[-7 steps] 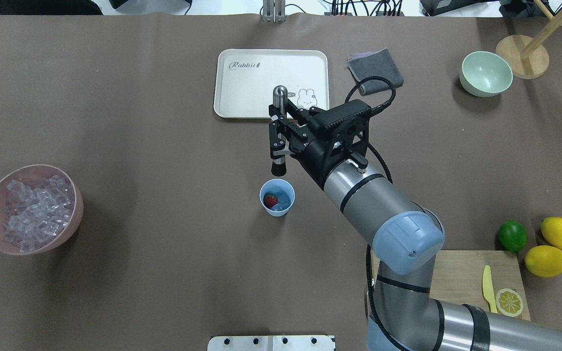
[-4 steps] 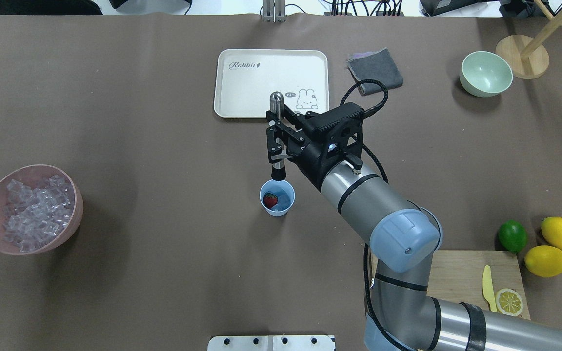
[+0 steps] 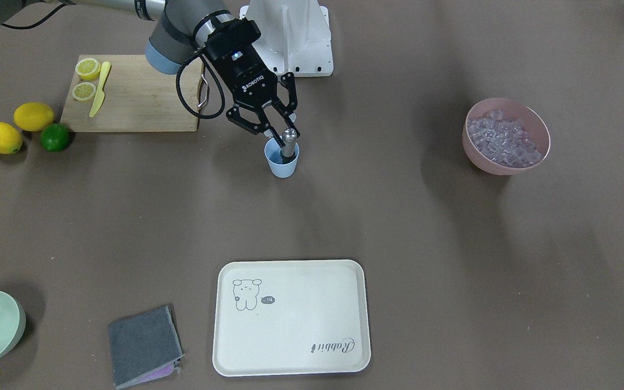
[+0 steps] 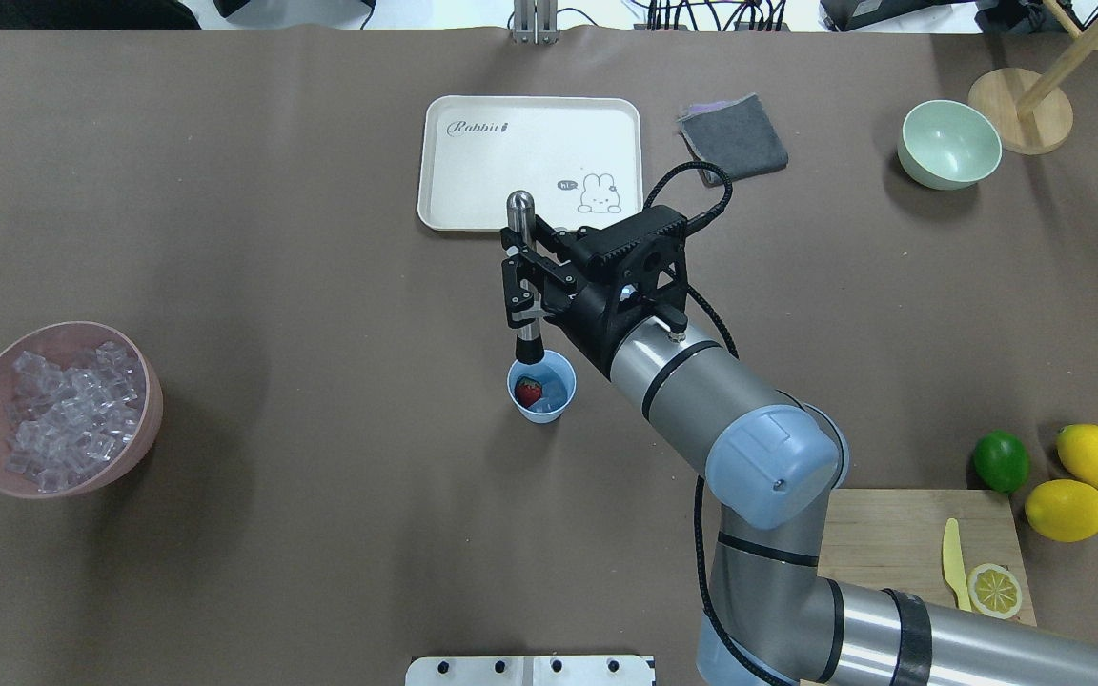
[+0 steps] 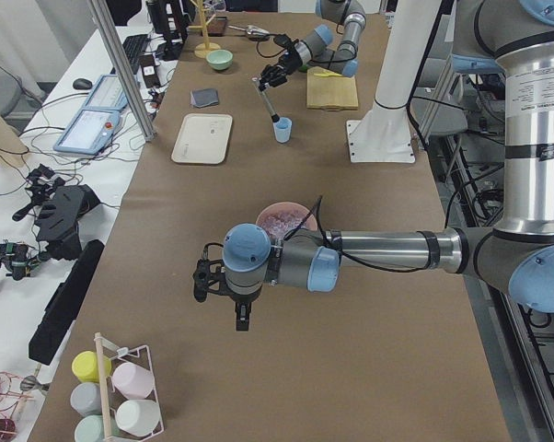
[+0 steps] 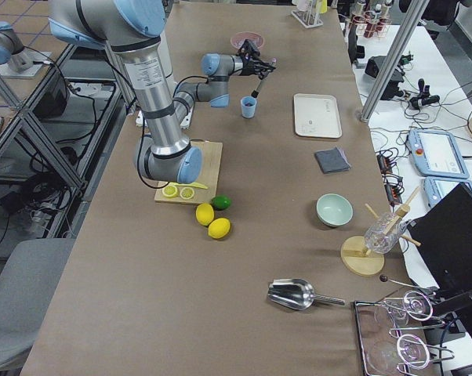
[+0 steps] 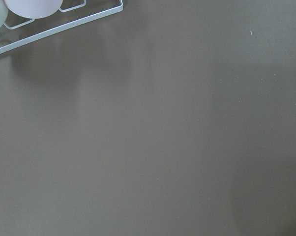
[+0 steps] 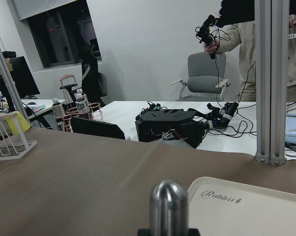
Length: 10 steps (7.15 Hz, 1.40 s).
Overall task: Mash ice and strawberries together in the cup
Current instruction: 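Press the muddler down into the cup to mash the contents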
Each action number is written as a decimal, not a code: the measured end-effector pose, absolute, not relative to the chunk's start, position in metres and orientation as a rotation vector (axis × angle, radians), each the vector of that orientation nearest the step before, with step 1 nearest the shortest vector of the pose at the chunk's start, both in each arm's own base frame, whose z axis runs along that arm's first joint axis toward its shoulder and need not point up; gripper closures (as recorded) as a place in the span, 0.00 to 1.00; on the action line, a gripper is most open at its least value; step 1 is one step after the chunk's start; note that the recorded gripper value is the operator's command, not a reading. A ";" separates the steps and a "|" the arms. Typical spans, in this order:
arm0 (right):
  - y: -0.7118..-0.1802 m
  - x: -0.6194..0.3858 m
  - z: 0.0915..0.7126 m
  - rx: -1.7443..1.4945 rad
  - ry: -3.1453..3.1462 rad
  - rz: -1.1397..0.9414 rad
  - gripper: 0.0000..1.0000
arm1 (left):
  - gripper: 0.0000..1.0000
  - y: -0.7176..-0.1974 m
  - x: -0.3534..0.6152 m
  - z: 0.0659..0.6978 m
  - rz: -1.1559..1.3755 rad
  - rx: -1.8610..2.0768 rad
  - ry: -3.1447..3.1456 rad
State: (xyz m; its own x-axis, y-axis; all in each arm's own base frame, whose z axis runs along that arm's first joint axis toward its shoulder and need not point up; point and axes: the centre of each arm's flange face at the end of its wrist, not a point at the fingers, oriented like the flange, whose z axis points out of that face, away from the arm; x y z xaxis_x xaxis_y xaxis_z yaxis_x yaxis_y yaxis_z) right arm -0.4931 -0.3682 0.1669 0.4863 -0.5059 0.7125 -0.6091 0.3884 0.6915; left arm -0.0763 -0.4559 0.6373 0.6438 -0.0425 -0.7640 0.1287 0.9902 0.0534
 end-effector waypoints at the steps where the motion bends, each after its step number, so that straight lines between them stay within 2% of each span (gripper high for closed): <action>1: -0.368 -0.496 0.170 1.241 -1.145 0.081 1.00 | 0.02 -0.456 -0.076 0.637 -0.098 0.106 0.866; 6: -0.365 -0.513 0.199 1.217 -1.154 0.049 1.00 | 0.02 -0.455 -0.076 0.636 -0.098 0.107 0.867; 10: -0.361 -0.491 0.175 1.229 -1.217 0.051 1.00 | 0.02 -0.455 -0.077 0.635 -0.098 0.110 0.867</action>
State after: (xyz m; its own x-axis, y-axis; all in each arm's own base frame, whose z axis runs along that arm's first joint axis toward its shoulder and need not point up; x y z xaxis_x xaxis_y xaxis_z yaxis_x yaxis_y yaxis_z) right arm -0.4909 -0.3609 0.1753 0.4256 -0.5500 0.7186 -0.6082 0.4141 0.6772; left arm -0.0771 -0.4554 0.6352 0.6429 -0.0411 -0.7649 0.1309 0.9898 0.0568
